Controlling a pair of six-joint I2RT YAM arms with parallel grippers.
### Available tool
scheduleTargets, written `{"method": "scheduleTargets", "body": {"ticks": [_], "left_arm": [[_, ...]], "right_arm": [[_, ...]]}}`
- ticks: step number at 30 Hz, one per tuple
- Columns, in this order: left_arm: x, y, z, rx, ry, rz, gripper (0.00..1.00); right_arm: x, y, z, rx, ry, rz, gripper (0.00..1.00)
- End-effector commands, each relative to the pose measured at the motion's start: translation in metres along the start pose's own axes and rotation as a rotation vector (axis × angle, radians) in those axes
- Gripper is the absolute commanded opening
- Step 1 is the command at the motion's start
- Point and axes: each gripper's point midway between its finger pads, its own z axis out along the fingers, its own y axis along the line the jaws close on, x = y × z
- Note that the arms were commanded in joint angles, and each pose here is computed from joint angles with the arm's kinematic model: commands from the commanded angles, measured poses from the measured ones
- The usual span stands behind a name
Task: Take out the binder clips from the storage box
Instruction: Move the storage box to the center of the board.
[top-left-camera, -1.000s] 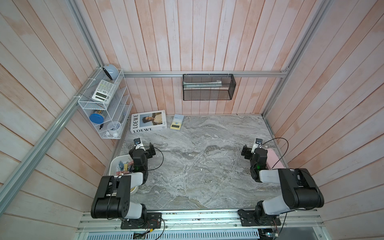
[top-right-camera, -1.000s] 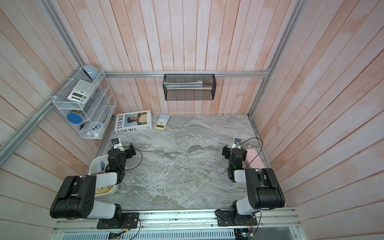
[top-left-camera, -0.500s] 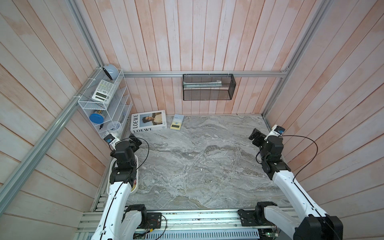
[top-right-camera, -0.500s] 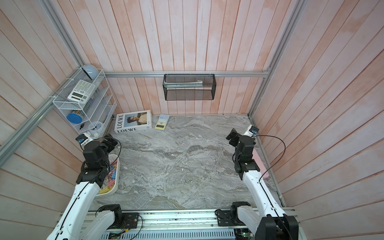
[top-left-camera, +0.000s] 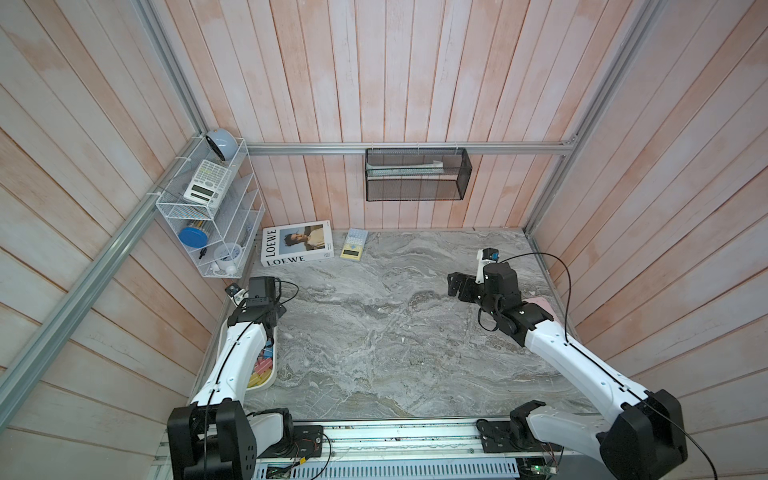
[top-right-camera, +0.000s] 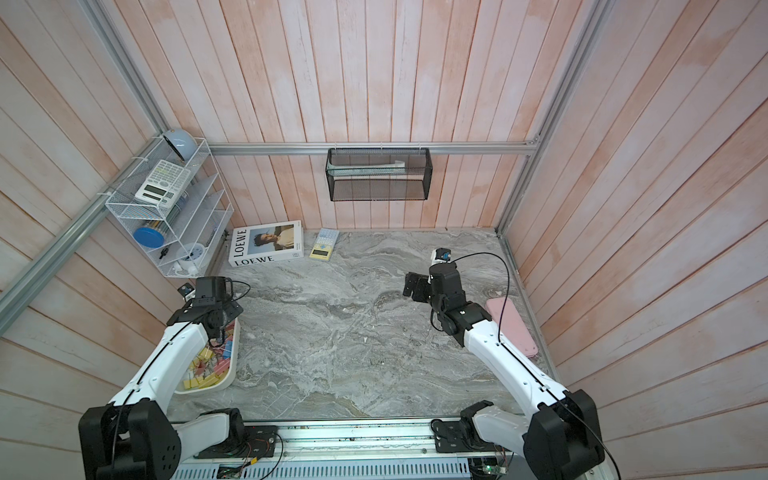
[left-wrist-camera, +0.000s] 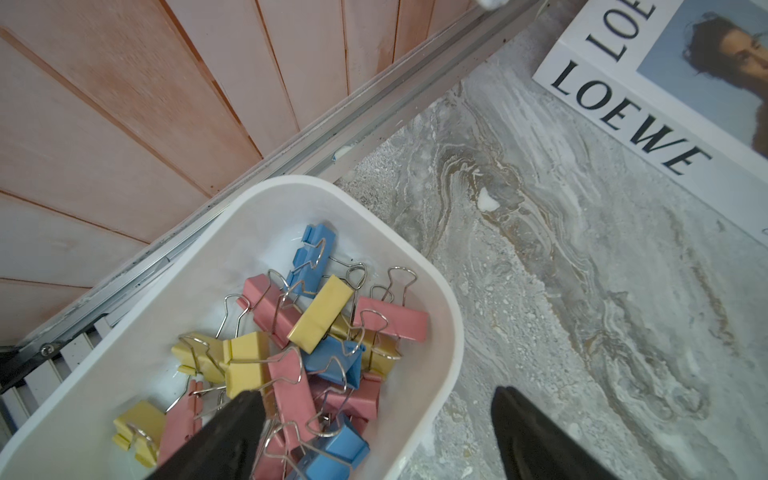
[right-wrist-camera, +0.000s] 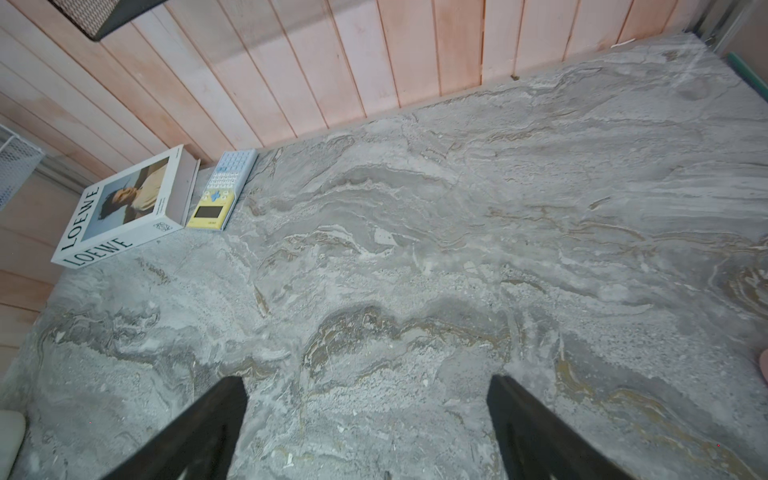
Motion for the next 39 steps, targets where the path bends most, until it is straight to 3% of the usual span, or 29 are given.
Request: {"method": "scheduleTargets", "body": {"ticks": [1,4,10,18,20,22,24,30,32,39], "left_arm": [[0.004,0.003,0.002,-0.015,0.021,0.044,0.83],[0.013,-0.006,0.006,0.023,0.067,0.077,0.69],[0.037,0.0,0.016,-0.032,0.185,0.149,0.68],[0.062,-0.013,0.022,-0.033,0.257,0.268,0.56],[0.067,-0.014,0.025,-0.046,0.277,0.29,0.43],[0.071,-0.016,0.028,-0.047,0.295,0.302,0.4],[0.072,-0.018,0.028,-0.047,0.292,0.31,0.4],[0.075,-0.043,0.02,0.025,0.252,0.354,0.17],[0.079,-0.055,0.015,0.046,0.239,0.369,0.13],[0.096,-0.126,-0.016,0.17,0.185,0.407,0.02]], "right_arm": [[0.006,0.013,-0.001,0.0,0.046,-0.063,0.98],[0.014,0.022,0.0,-0.005,0.08,-0.097,0.98],[0.015,0.027,-0.007,-0.005,0.088,-0.116,0.98],[0.02,0.019,-0.019,0.01,0.083,-0.11,0.98],[0.021,0.018,-0.022,0.011,0.083,-0.108,0.98],[0.023,0.016,-0.026,0.014,0.082,-0.103,0.98],[0.025,0.014,-0.03,0.014,0.082,-0.101,0.98],[0.03,0.008,-0.04,0.022,0.08,-0.078,0.98],[0.032,0.007,-0.044,0.022,0.08,-0.073,0.98],[0.041,-0.003,-0.059,0.032,0.081,-0.048,0.98]]}}
